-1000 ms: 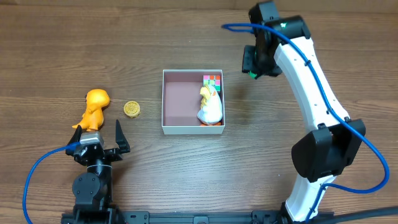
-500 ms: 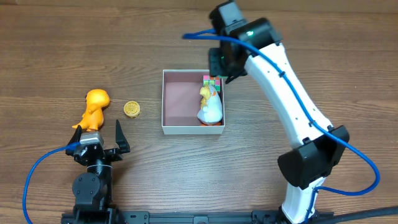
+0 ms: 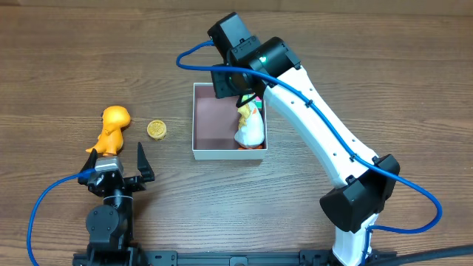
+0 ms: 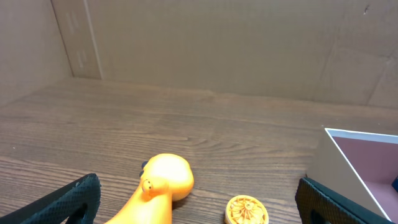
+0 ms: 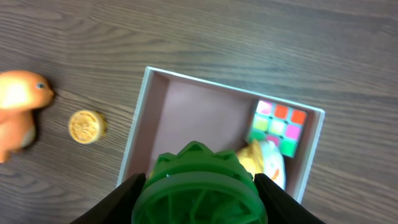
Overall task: Pack container
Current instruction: 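Raise the green cap and carry it left over the box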
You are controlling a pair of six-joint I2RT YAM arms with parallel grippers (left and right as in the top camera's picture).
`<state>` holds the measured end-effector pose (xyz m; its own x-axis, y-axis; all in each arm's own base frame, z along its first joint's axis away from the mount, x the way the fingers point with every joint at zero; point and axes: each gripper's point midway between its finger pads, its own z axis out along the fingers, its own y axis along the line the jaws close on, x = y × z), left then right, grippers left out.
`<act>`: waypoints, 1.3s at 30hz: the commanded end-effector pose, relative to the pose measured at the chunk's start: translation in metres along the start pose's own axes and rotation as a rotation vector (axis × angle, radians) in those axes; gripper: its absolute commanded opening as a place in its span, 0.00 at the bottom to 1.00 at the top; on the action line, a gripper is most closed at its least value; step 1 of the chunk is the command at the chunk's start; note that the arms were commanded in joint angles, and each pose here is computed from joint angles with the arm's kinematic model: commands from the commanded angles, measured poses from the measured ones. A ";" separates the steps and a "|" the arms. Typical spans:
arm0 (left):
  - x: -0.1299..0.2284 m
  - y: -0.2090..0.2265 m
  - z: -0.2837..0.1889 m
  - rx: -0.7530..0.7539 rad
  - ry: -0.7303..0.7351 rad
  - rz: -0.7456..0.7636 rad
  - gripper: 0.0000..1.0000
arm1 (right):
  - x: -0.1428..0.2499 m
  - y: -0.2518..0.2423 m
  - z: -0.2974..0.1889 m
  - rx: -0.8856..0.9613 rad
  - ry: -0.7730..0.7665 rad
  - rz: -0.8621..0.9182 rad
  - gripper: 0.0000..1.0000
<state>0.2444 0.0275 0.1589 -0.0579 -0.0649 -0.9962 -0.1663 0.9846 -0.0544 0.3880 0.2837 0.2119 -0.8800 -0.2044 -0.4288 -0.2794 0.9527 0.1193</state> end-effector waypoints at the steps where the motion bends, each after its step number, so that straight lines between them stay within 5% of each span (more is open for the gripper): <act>1: 0.001 0.001 0.000 -0.002 0.000 0.025 1.00 | -0.004 0.003 0.001 -0.009 -0.018 -0.004 0.49; 39: 0.001 0.001 0.000 -0.002 0.000 0.025 1.00 | 0.040 0.002 0.123 0.021 0.197 -0.046 0.49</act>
<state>0.2444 0.0275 0.1588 -0.0583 -0.0649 -0.9962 -0.1664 0.9846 -0.0544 0.3967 0.3019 0.0834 -0.9344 -0.2701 -0.2321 -0.2954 0.9519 0.0815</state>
